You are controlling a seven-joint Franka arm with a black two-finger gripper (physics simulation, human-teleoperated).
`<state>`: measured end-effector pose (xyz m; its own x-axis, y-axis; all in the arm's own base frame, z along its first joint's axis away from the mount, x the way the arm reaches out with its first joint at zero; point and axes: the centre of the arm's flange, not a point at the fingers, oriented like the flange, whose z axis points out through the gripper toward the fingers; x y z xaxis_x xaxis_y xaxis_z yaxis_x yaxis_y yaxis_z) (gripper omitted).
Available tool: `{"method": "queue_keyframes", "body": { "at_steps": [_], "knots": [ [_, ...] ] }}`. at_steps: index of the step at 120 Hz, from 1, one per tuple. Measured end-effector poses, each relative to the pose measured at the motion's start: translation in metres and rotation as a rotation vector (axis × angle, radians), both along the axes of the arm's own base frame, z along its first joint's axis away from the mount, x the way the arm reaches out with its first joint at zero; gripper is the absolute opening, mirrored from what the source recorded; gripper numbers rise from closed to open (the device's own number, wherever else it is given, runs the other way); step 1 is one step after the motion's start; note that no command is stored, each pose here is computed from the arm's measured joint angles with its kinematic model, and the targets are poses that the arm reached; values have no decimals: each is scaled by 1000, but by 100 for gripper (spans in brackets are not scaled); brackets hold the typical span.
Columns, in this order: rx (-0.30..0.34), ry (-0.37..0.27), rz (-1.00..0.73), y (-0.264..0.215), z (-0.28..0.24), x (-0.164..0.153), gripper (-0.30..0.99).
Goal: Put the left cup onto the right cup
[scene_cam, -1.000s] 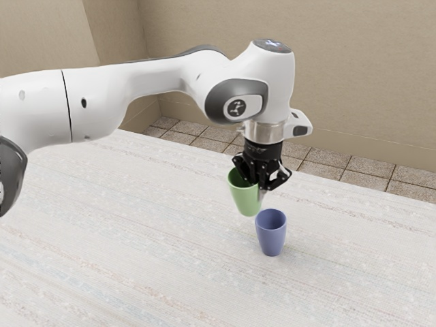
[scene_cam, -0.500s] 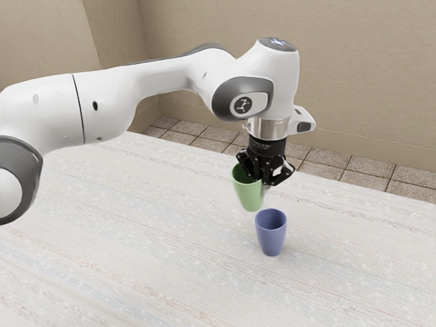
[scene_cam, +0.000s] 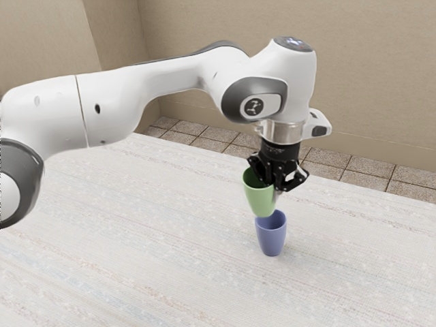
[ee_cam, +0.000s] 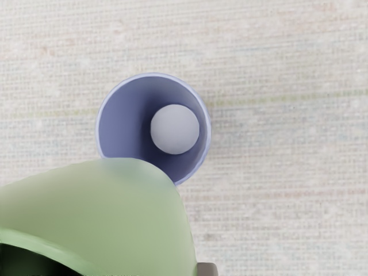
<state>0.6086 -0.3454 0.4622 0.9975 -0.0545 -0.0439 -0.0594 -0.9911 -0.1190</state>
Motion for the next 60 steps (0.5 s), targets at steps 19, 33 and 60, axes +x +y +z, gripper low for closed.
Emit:
{"method": "queue_keyframes", "body": {
  "at_steps": [19,33,60],
  "knots": [
    [10,13,15,1,-10,3,-9],
    [10,21,33,7,-17,9,-9],
    [15,13,56,15,-25,20,-9]
  ]
}}
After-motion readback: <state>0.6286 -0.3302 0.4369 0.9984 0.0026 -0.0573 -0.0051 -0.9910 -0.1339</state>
